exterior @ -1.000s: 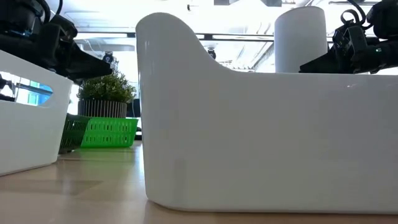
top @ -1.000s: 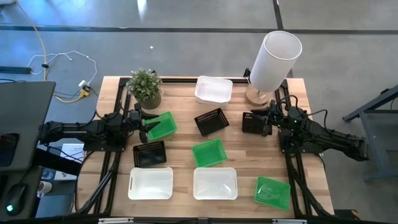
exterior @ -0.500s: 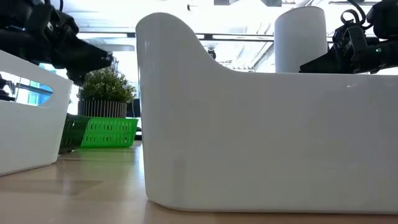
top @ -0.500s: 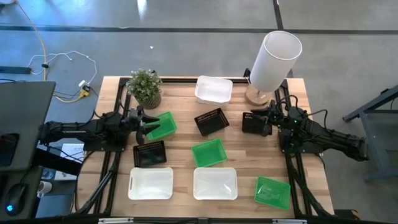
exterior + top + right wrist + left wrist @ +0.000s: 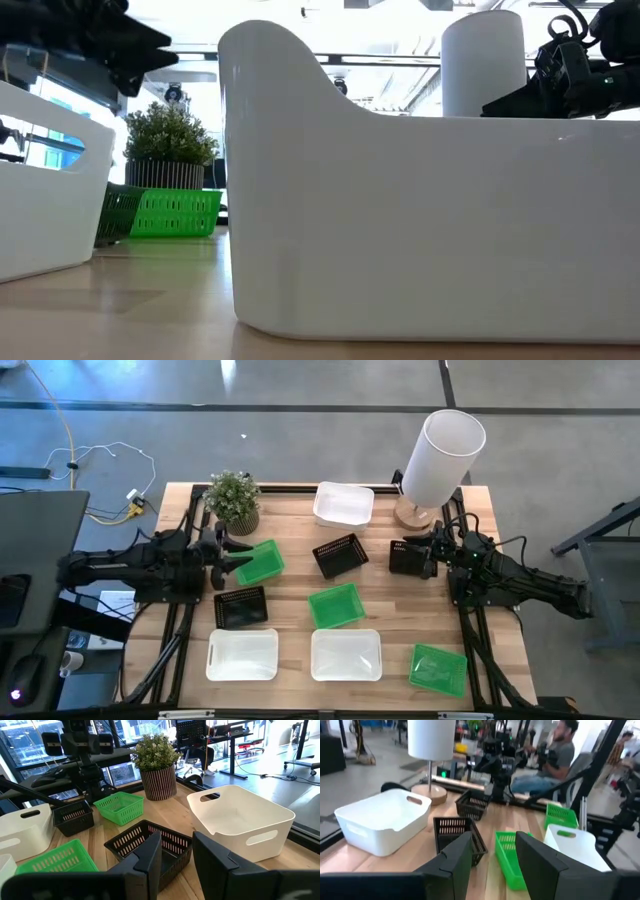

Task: Stack baskets by color
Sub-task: Stack the bottom left white bin on the bottom right white bin

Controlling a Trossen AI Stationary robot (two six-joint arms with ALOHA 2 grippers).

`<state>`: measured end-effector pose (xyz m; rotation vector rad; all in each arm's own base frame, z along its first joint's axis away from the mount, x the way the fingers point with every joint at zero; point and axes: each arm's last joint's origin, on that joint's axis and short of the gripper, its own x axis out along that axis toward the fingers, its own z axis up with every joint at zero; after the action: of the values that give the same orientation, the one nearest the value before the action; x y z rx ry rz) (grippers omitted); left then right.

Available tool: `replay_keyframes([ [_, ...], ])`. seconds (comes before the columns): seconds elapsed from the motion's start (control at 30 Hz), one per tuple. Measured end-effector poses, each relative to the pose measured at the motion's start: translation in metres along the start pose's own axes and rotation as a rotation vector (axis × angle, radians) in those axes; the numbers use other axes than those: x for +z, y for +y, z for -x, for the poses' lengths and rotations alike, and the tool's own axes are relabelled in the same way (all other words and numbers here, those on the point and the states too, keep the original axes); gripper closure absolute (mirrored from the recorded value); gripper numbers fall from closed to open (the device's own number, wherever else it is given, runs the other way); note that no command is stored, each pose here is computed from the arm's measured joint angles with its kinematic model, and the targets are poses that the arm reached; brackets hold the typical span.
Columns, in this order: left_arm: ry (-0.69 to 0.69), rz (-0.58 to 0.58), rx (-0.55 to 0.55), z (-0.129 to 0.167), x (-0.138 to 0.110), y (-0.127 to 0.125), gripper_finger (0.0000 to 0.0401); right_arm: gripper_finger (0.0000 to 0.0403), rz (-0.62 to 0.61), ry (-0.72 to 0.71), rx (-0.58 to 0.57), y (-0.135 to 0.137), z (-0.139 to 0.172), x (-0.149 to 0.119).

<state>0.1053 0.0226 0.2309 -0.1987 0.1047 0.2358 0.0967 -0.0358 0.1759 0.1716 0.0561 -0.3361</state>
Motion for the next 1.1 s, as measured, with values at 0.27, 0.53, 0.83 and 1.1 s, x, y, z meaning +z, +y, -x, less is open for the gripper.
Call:
replay_keyframes([
  [0.27, 0.222, -0.023, -0.037, -0.002, 0.038, -0.012, 0.0261, 0.0305, 0.000, 0.000, 0.000, 0.000, 0.000, 0.000],
  [0.53, 0.409, -0.027, -0.103, -0.007, 0.071, -0.032, 0.0261, 0.0305, 0.000, 0.000, 0.000, 0.000, 0.000, 0.000],
  [0.83, 0.612, 0.058, -0.168, -0.014, 0.083, -0.060, 0.0261, 0.0305, 0.000, -0.002, 0.000, 0.000, 0.000, 0.001],
  [1.1, 0.767, 0.054, -0.192, -0.023, 0.066, -0.080, 0.0261, 0.0305, 0.000, -0.002, 0.000, 0.000, 0.000, 0.001],
])
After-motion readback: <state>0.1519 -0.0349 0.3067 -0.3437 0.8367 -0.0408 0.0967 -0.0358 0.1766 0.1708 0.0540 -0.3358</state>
